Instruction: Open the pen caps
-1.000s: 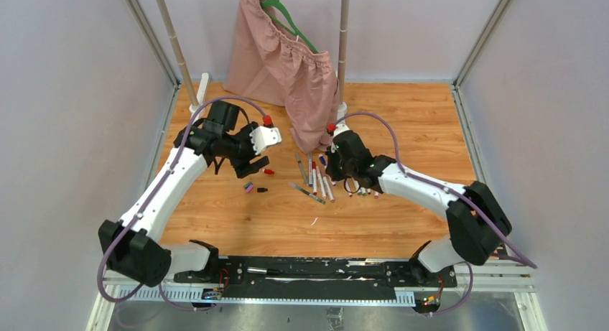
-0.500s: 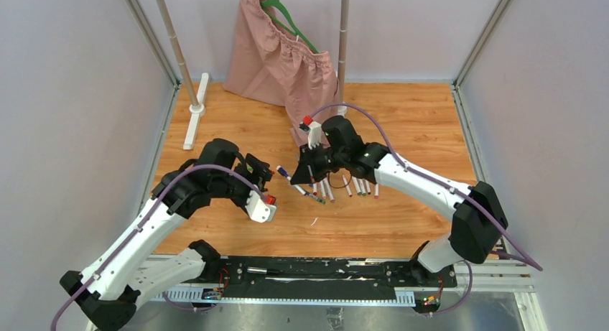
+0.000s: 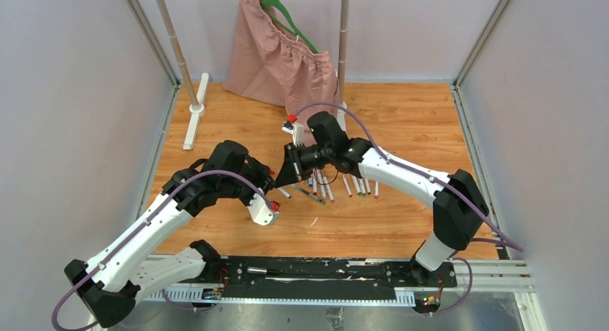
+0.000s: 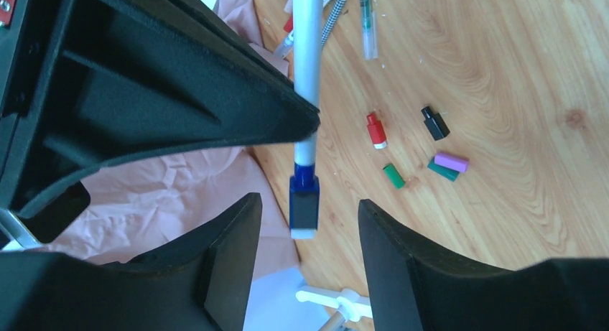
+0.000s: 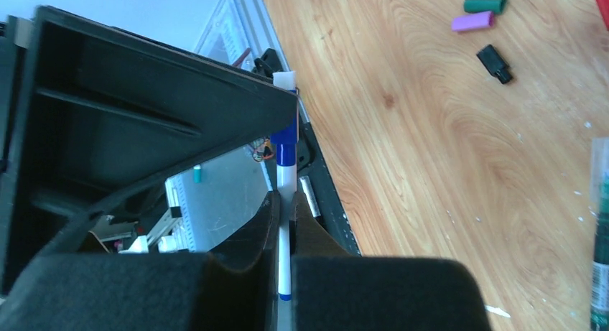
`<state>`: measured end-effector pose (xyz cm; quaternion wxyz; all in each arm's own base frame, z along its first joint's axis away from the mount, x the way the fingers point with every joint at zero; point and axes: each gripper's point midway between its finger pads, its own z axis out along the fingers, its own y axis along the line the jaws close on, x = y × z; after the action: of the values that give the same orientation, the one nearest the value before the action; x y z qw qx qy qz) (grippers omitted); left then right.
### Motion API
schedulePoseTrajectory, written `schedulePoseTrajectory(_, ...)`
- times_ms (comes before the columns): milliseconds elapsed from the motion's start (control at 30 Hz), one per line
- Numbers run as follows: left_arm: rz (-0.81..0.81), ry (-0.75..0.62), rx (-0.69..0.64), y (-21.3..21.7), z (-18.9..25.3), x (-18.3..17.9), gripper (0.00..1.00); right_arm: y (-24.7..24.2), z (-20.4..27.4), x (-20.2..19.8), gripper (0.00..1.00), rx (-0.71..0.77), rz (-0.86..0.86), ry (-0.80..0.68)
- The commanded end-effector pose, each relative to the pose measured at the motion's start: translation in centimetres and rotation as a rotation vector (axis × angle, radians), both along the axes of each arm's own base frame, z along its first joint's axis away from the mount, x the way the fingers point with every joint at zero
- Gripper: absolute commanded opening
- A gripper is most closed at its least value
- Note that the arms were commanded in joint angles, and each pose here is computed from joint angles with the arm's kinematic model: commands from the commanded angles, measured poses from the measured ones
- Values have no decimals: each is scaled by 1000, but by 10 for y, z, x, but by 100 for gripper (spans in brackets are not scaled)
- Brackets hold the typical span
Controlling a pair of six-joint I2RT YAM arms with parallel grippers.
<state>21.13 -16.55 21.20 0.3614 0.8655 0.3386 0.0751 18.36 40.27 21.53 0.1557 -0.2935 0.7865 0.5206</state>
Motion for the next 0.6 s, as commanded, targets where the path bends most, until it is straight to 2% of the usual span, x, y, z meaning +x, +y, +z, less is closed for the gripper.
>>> schedulePoseTrajectory(0, -1, -6, 2, -6, -3, 6, 57, 14, 21, -12, 0, 75, 75, 45)
schedulePoseTrajectory(100, 27, 4, 29, -4, -7, 12, 54, 17, 22, -14, 0, 89, 97, 66)
schedulePoseTrajectory(167, 50, 13, 46, -2, -10, 16, 47, 17, 21, -15, 0, 87, 102, 75)
schedulePoseTrajectory(267, 78, 21, 54, -1, -11, 20, 30, 16, 19, -16, 0, 86, 103, 76)
schedulePoseTrajectory(367, 111, 36, 46, -1, -9, 23, 4, 15, 17, -16, 0, 83, 102, 76)
schedulePoseTrajectory(400, 119, 39, 44, -1, -9, 24, 0, 15, 16, -16, 7, 80, 101, 76)
schedulePoseTrajectory(433, 124, 45, 38, -2, -8, 24, 0, 14, 15, -16, 18, 78, 99, 77)
schedulePoseTrajectory(467, 129, 49, 28, -3, -7, 24, 0, 14, 12, -16, 26, 71, 93, 81)
schedulePoseTrajectory(567, 151, 70, -14, -8, 1, 24, 0, 14, 7, -16, 37, 65, 83, 89)
